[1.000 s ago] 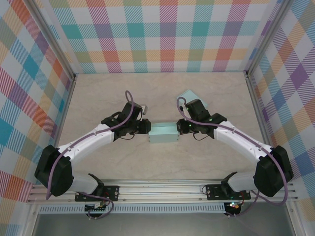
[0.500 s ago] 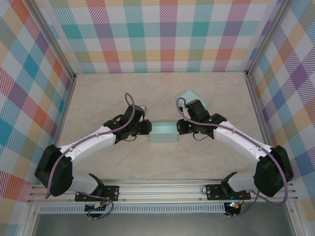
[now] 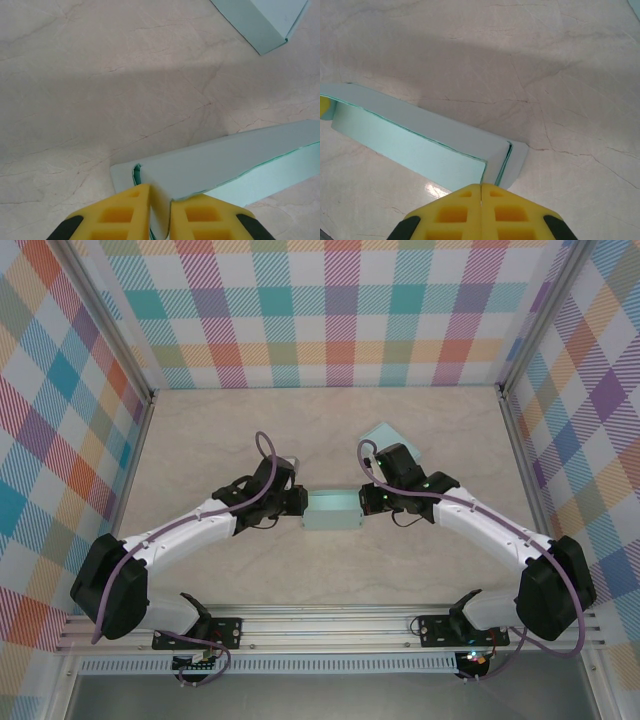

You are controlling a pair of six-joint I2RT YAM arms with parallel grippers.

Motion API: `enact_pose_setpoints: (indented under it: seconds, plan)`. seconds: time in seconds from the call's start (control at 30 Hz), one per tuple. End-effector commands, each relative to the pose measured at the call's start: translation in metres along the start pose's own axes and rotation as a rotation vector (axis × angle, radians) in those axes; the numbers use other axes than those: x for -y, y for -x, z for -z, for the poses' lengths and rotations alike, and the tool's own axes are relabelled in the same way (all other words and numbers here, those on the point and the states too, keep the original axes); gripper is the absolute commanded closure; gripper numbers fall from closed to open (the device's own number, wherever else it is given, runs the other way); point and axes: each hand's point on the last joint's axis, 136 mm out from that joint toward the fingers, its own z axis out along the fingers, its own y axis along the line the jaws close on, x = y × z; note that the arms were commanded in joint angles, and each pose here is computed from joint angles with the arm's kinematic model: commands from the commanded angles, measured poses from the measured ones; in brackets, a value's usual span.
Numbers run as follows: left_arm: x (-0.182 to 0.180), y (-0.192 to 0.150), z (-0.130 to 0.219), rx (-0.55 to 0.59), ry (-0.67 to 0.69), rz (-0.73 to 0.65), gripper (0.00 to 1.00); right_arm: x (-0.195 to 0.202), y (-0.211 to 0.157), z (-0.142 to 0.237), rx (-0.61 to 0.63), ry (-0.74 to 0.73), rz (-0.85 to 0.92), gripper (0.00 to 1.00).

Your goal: Fold the paper box

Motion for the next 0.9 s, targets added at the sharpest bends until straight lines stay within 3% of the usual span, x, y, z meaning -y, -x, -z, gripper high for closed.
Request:
enact_pose_setpoints:
  seconds: [0.0, 0.3, 0.73, 0.87]
  plan:
    - [-0.009, -0.024, -0.009, -0.070, 0.035, -0.019, 0.84, -0.001, -0.007, -0.004, -0.012, 0.000, 0.027, 0.95]
    - [-0.014, -0.026, -0.009, -0.065, 0.059, -0.024, 0.85, 0.011, -0.017, -0.014, -0.039, -0.054, 0.039, 1.00]
    - [-0.018, -0.029, -0.009, -0.052, 0.067, -0.023, 0.86, 0.011, -0.027, -0.024, -0.048, -0.052, 0.068, 1.00]
    - [-0.014, -0.019, -0.005, 0.010, 0.041, -0.020, 0.86, 0.013, -0.031, -0.026, -0.054, -0.061, 0.069, 1.00]
